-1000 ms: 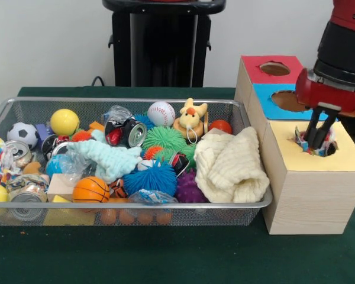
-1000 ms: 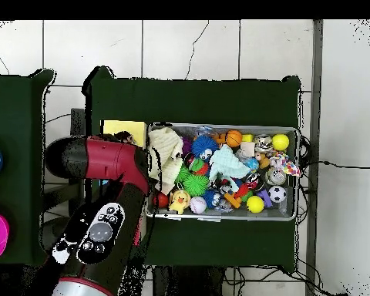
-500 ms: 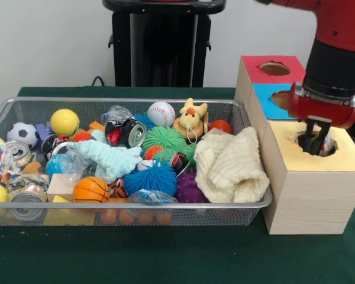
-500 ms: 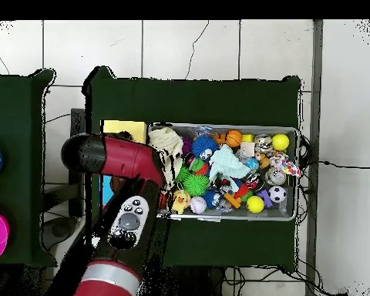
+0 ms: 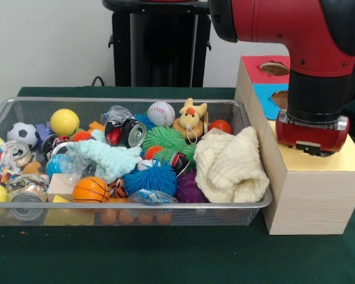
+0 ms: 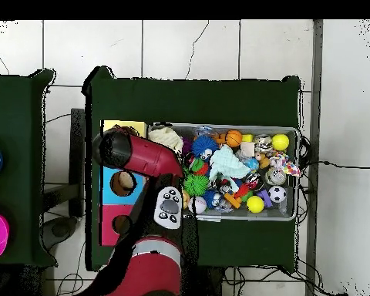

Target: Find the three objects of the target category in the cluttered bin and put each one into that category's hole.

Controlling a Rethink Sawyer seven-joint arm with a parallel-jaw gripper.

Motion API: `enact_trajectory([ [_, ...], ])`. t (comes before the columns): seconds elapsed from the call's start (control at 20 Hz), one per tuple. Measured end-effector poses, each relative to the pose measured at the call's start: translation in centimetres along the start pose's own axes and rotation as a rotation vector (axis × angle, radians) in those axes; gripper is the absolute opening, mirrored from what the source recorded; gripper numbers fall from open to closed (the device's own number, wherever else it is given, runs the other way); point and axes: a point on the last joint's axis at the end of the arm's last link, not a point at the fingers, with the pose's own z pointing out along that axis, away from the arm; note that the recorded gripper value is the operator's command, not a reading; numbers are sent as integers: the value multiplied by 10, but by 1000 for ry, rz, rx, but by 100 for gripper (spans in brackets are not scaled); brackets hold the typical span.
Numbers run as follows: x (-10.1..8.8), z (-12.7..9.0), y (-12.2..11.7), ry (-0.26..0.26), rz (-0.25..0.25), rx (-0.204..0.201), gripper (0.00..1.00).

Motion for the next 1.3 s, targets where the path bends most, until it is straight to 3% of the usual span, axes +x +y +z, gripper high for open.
enact_trajectory([
  [0.55, 25, 1, 25, 1, -57, 10, 0],
  [0.8, 41, -9, 21, 37, -99, 77, 0],
  [1.3, 30, -54, 26, 110, -160, 158, 0],
])
